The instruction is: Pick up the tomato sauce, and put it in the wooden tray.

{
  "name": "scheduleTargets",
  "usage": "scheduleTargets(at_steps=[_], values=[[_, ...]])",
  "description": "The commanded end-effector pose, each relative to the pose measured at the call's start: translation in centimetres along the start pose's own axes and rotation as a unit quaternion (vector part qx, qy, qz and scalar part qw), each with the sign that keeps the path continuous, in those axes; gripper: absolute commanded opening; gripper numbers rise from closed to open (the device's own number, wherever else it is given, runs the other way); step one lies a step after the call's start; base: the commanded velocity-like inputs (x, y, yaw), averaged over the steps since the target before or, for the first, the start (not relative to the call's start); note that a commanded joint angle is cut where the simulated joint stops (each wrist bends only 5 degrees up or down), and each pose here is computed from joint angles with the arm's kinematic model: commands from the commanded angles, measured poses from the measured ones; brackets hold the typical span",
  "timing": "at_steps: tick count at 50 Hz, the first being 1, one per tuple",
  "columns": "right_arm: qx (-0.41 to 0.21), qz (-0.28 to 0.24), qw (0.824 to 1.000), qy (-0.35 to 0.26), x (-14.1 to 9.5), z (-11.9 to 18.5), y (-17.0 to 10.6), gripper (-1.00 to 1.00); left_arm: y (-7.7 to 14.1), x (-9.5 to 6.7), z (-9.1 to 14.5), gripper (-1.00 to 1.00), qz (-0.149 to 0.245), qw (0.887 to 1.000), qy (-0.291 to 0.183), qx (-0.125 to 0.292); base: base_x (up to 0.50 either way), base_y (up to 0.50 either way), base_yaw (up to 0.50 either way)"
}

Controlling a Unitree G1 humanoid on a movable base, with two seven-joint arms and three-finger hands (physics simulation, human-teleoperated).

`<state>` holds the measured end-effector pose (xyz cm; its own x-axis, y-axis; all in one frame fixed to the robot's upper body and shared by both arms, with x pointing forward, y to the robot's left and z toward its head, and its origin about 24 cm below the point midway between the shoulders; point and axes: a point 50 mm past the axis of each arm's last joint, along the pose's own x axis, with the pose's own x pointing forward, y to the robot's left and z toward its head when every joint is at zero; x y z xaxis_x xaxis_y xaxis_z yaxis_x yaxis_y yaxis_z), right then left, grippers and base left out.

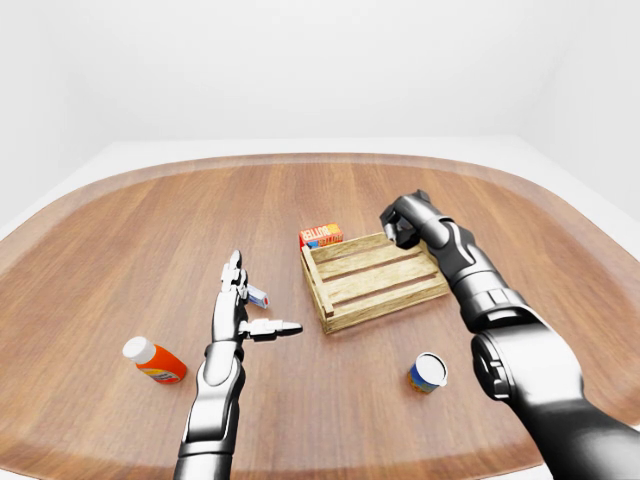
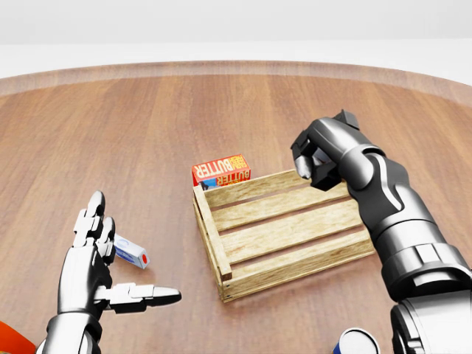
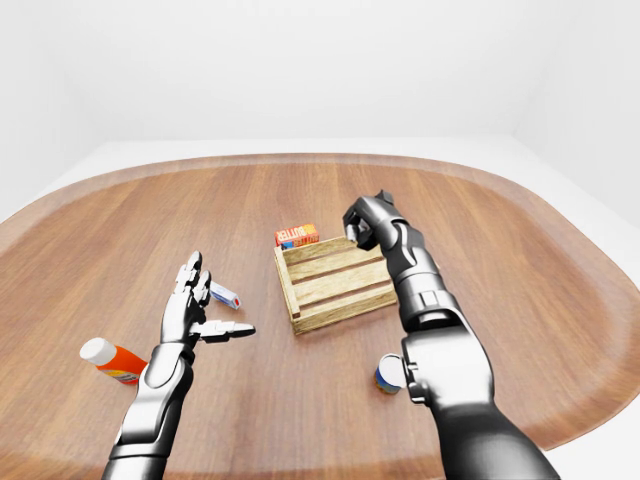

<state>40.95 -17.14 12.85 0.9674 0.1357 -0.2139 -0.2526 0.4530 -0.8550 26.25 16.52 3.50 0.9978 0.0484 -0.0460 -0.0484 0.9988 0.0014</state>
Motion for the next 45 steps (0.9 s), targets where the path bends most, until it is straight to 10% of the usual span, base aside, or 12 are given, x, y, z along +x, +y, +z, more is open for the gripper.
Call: scheduleTargets(at_steps=[1,45], values=[[-0.006,0.021,0.999,0.044,0.6,-0.5,0.3,-1.00,0.0,0.1,0.0,1.00,0.000,1.000,0.000,0.000,0.00,0.00,0.00],[-0.045,0.131,0.988,0.071,0.2,-1.7,4.5,-1.00,0.0,0.0,0.0,1.00,0.000,1.000,0.000,-0.001,0.00,0.00,0.00]])
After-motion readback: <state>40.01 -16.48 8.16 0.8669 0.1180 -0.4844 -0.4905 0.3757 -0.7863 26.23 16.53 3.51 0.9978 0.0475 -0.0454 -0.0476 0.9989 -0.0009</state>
